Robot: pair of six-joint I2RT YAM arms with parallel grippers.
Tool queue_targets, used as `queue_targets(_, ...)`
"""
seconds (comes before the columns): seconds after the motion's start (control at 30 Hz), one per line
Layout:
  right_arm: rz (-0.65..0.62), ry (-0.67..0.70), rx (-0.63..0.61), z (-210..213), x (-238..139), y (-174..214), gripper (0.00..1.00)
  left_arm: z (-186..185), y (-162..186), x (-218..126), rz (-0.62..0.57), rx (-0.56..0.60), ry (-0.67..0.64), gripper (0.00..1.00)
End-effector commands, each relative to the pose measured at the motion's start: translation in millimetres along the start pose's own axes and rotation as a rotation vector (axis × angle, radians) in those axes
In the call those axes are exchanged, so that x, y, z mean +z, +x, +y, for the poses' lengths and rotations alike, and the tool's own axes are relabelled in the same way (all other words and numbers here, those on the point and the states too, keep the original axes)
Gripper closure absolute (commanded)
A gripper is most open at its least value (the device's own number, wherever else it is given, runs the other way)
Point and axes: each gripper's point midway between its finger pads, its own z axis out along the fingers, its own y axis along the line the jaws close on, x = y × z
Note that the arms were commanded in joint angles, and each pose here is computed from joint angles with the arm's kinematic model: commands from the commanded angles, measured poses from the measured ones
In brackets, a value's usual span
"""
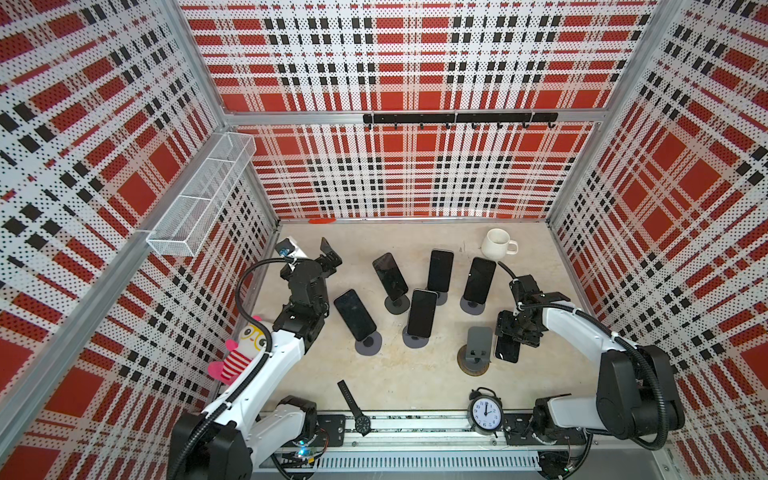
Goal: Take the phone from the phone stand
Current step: 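Lift the black phone up off its stand with the right gripper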
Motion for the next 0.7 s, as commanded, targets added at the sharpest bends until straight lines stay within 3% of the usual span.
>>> queue_targets(0.0,-0.006,0.027,-0.017,-2,-2,-8,0.32,6,-6,-1,-0.032,0.019,-0.021,0.02)
queue_targets(0.67,0.080,0.103,-0.034,-12,19,-1,0.30,23,-6,7,-0.036,0.042,-0.080,0.02)
